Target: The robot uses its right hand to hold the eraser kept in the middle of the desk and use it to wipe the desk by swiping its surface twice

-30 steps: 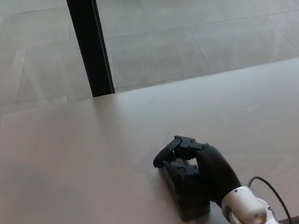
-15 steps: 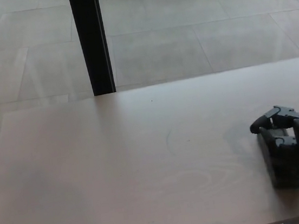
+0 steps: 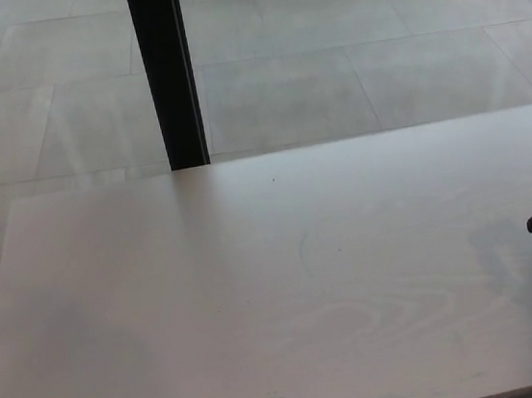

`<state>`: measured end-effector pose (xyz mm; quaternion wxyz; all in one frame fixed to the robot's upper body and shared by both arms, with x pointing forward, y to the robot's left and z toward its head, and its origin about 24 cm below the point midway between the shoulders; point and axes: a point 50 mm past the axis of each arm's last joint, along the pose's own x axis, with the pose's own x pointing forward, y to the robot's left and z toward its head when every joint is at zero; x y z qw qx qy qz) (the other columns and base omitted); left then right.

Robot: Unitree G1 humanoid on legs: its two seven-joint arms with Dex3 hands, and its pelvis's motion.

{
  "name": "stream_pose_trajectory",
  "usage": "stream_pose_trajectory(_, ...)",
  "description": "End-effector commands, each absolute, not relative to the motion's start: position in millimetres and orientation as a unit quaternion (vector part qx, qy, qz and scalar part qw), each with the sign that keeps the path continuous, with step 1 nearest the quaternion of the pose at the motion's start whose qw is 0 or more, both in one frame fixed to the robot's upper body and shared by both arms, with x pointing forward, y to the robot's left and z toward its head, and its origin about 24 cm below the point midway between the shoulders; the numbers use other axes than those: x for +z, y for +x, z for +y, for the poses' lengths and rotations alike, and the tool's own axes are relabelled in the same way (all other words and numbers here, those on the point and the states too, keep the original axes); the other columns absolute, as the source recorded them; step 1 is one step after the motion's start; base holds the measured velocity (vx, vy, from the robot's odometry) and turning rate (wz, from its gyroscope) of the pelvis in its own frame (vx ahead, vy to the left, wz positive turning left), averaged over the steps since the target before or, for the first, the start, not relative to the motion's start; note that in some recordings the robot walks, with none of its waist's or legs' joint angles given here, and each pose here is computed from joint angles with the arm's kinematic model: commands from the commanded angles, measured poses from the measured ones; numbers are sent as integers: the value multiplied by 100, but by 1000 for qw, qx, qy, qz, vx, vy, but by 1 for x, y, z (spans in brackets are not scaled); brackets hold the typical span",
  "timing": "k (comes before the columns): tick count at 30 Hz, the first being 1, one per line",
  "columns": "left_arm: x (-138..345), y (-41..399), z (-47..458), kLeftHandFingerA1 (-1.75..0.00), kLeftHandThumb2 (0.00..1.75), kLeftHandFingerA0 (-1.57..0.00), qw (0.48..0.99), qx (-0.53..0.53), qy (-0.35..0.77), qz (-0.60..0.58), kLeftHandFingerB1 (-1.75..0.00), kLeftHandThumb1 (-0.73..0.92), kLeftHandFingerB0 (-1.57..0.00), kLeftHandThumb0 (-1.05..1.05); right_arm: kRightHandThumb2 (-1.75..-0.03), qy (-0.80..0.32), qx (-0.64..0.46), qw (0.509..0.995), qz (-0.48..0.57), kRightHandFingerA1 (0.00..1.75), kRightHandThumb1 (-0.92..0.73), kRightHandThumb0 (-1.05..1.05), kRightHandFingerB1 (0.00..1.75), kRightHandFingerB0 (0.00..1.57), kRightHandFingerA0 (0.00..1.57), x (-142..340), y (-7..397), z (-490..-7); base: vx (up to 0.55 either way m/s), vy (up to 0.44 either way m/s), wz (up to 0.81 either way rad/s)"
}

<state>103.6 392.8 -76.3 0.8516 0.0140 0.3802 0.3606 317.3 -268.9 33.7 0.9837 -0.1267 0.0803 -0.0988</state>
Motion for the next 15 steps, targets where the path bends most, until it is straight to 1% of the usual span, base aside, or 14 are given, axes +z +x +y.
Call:
stream_pose_trajectory(1, -73, 102, 397, -79, 59, -80, 852, 369, 10, 372, -67, 66, -65, -44, -86, -112, -109, 975, 157, 175, -74, -34, 150, 68, 95, 0, 296, -272, 0, 0, 0)
stream_pose_trajectory(3, -73, 102, 398, -79, 59, -81, 851, 370, 11, 373, -67, 66, -65, -44, -90, -105, -110, 976, 156, 175, -72, -33, 148, 70, 96, 0, 297, -271, 0, 0, 0)
stream_pose_trajectory(4, -72, 102, 398, -80, 59, -81, 852, 372, 8, 369, -67, 65, -65, -44, -88, -99, -106, 978, 151, 175, -73, -33, 153, 69, 95, 0, 297, -269, 0, 0, 0)
stream_pose_trajectory(5, -72, 102, 398, -80, 59, -81, 852, 372, 7, 368, -67, 65, -65, -44, -88, -98, -105, 978, 150, 175, -73, -33, 153, 69, 95, 0, 297, -269, 0, 0, 0)
stream_pose_trajectory(6, -72, 103, 398, -84, 91, -80, 852, 371, 12, 370, -73, 48, -61, -47, -85, -93, -90, 981, 142, 175, -75, -33, 163, 62, 97, 1, 298, -268, 0, 0, 0)
stream_pose_trajectory(7, -72, 102, 398, -84, 91, -80, 851, 371, 13, 370, -73, 48, -61, -47, -85, -92, -87, 982, 142, 175, -75, -33, 163, 62, 97, 1, 298, -268, 0, 0, 0)
stream_pose_trajectory(8, -72, 102, 398, -77, 60, -78, 854, 367, 17, 369, -64, 67, -62, -43, -93, -89, -70, 984, 137, 175, -72, -31, 152, 69, 94, 7, 301, -268, 0, 0, 0)
stream_pose_trajectory(9, -72, 101, 398, -77, 61, -77, 855, 365, 16, 369, -64, 68, -61, -43, -82, -87, -59, 986, 131, 175, -73, -35, 140, 67, 93, 10, 302, -269, 0, 0, 0)
stream_pose_trajectory(10, -72, 101, 398, -77, 60, -78, 854, 365, 17, 369, -64, 68, -62, -43, -67, -84, -52, 987, 123, 175, -82, -40, 117, 63, 89, 15, 304, -270, 0, 0, 0)
stream_pose_trajectory(11, -72, 101, 398, -79, 60, -80, 853, 368, 14, 369, -66, 67, -64, -44, -69, -90, -39, 989, 112, 175, -81, -45, 92, 62, 85, 21, 307, -271, 0, 0, 0)
stream_pose_trajectory(12, -72, 100, 398, -78, 60, -79, 854, 366, 15, 370, -65, 67, -63, -45, -70, -107, -25, 989, 99, 155, -80, -50, 75, 62, 81, 31, 311, -274, 0, 0, 0)
stream_pose_trajectory(13, -72, 100, 398, -77, 60, -79, 853, 364, 19, 372, -64, 68, -63, -44, -64, -112, -20, 990, 87, 121, -81, -53, 62, 61, 87, 39, 314, -275, 0, 0, 0)
stream_pose_trajectory(14, -72, 100, 398, -75, 60, -78, 853, 362, 24, 374, -63, 68, -62, -42, -64, -108, -17, 991, 76, 106, -79, -54, 53, 59, 90, 48, 318, -278, 0, 0, 0)
stream_pose_trajectory(15, -72, 100, 398, -75, 60, -76, 854, 362, 24, 373, -63, 69, -61, -40, -64, -110, -14, 991, 72, 83, -79, -56, 40, 50, 85, 59, 322, -281, 0, 0, 0)
